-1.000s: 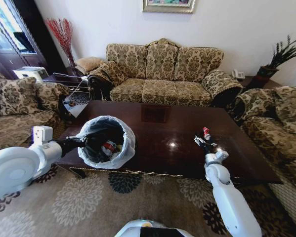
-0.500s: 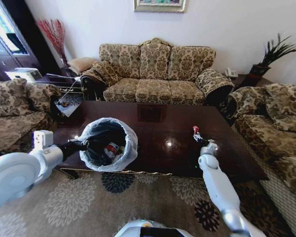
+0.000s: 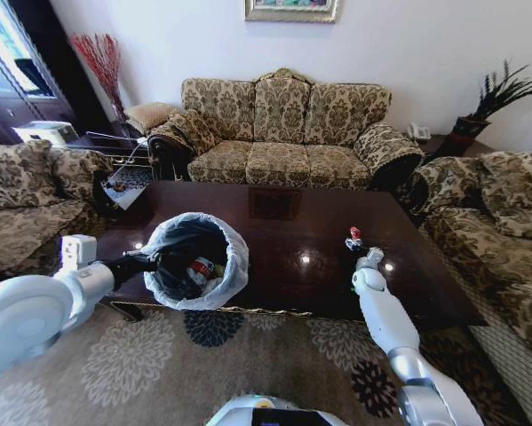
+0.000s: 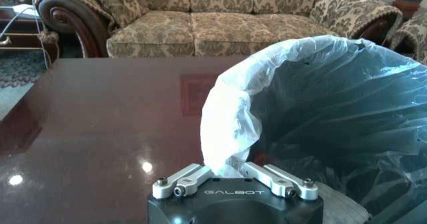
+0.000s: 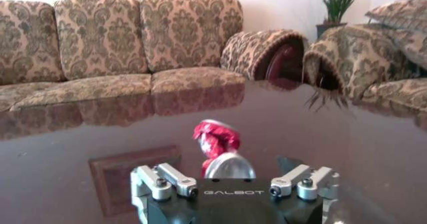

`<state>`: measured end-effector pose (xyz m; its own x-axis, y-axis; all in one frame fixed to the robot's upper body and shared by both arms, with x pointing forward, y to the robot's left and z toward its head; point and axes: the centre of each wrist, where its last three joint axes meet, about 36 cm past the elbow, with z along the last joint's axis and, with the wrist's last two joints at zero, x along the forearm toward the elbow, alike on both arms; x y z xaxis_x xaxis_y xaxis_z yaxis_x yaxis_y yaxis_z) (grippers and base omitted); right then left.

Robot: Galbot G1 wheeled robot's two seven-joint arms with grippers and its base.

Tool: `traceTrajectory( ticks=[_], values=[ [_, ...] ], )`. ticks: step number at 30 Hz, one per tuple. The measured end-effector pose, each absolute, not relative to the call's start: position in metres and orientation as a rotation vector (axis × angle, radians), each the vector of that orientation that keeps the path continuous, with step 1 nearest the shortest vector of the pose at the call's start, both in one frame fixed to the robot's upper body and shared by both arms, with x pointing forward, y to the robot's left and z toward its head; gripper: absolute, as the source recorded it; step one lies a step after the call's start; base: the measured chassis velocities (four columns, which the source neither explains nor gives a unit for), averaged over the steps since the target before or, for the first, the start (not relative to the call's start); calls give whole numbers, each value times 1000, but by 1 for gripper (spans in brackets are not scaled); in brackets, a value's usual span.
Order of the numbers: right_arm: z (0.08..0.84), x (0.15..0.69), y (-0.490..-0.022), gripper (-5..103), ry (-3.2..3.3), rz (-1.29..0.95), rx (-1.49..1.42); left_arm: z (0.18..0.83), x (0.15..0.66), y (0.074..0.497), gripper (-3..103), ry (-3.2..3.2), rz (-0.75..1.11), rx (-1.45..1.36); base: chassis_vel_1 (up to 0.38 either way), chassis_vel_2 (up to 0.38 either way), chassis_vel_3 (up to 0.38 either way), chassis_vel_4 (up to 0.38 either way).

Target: Move to the front of the table and place the trash on the table into the trash bin.

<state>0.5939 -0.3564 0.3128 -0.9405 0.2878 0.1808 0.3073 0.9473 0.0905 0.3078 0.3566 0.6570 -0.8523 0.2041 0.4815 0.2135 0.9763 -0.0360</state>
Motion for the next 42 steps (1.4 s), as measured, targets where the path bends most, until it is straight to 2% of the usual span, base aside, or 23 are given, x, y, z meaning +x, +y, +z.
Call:
traceTrajectory(
  ticks=[2, 4, 6, 7, 11, 13, 15, 19, 20, 26, 30, 32, 33, 34, 36, 38, 40, 42],
  values=[
    [312, 594, -355, 83, -2925, -191, -438, 657, 308, 356, 0, -2620, -25, -297, 0, 0, 0, 0],
    [311, 595, -355, 83, -2923, -193, -436, 657, 307, 356, 0, -2620, -25, -297, 0, 0, 0, 0],
    [310, 595, -355, 71, -2920, -194, -429, 657, 307, 356, 0, -2620, -25, -298, 0, 0, 0, 0],
    [310, 595, -355, 71, -2920, -194, -429, 657, 307, 356, 0, -2620, -25, -298, 0, 0, 0, 0],
    [309, 591, -356, 50, -2917, -196, -413, 657, 307, 356, 0, -2621, -24, -297, 0, 0, 0, 0],
    [310, 590, -356, 50, -2918, -199, -411, 657, 307, 356, 0, -2621, -24, -298, 0, 0, 0, 0],
    [314, 588, -354, 44, -2929, -200, -401, 658, 306, 355, 0, -2622, -27, -302, 0, 0, 0, 0],
    [329, 582, -347, 44, -2978, -202, -367, 659, 306, 355, 0, -2623, -30, -305, 0, 0, 0, 0],
    [358, 570, -330, 44, -3078, -231, -286, 660, 306, 355, 0, -2624, -35, -306, 0, 0, 0, 0],
    [407, 537, -295, 44, -3274, -285, -49, 661, 305, 353, 0, -2624, -42, -311, 0, 0, 0, 0],
    [474, 485, -252, 44, -3429, -387, 370, 660, 305, 352, 0, -2622, -41, -308, 0, 0, 0, 0],
    [486, 473, -243, 44, -3435, -429, 473, 660, 305, 352, 0, -2622, -41, -308, 0, 0, 0, 0],
    [510, 446, -225, 44, -3417, -521, 700, 660, 305, 353, 0, -2621, -41, -305, 0, 0, 0, 0],
    [510, 446, -225, 44, -3417, -521, 700, 660, 305, 353, 0, -2621, -41, -305, 0, 0, 0, 0],
    [544, 396, -193, 44, -3303, -670, 1158, 659, 306, 355, 0, -2617, -38, -293, 0, 0, 0, 0],
    [563, 363, -176, 44, -3195, -723, 1476, 657, 306, 355, 0, -2610, -39, -288, 0, 0, 0, 0],
    [566, 357, -172, 44, -3165, -728, 1554, 657, 306, 355, 0, -2607, -40, -289, 0, 0, 0, 0],
    [569, 342, -162, 44, -3046, -720, 1817, 657, 307, 354, 0, -2604, -49, -292, 0, 0, 0, 0]
  ],
)
